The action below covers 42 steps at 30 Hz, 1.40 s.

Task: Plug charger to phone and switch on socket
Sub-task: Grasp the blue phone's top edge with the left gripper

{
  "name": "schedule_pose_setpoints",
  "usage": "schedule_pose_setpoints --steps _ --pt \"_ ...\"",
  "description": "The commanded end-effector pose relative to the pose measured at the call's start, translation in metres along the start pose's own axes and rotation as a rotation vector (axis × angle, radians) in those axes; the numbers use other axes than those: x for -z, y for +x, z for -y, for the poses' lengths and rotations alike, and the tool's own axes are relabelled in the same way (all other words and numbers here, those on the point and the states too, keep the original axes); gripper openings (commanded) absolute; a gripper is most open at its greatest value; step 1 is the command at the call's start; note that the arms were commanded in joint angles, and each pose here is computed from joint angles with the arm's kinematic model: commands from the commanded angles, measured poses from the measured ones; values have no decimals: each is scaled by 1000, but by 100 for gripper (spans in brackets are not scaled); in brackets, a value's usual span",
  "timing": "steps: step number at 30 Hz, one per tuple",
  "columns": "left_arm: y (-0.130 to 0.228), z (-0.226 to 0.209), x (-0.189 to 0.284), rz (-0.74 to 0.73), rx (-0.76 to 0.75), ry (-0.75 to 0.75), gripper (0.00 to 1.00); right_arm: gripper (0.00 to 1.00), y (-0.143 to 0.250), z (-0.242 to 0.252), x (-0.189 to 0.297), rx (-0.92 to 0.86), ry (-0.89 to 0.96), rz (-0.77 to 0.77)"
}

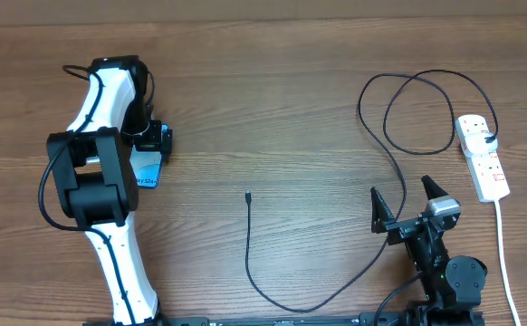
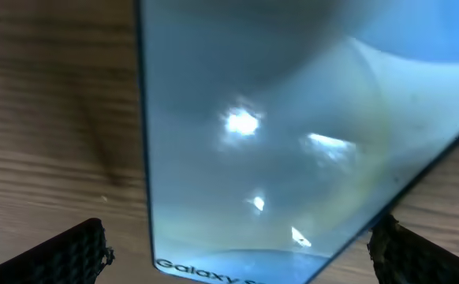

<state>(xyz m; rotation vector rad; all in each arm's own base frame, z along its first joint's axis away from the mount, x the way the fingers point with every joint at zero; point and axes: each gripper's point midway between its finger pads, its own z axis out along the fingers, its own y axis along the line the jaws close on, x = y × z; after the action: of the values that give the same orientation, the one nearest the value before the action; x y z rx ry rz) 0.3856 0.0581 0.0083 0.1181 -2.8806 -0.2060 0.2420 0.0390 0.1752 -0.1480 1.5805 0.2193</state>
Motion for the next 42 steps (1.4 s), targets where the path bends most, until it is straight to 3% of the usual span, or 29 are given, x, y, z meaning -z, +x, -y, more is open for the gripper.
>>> schedule_pose_setpoints --steps 1,5,29,42 --pt "-7 -1 -7 19 -7 17 100 100 2 0 0 2 1 3" --pt "-9 18 -10 29 -60 121 100 100 2 0 0 2 1 3" --pt "-2 25 -45 18 -65 125 100 100 2 0 0 2 1 3" --pt "16 83 -28 -50 -50 464 94 100 2 0 0 2 1 3"
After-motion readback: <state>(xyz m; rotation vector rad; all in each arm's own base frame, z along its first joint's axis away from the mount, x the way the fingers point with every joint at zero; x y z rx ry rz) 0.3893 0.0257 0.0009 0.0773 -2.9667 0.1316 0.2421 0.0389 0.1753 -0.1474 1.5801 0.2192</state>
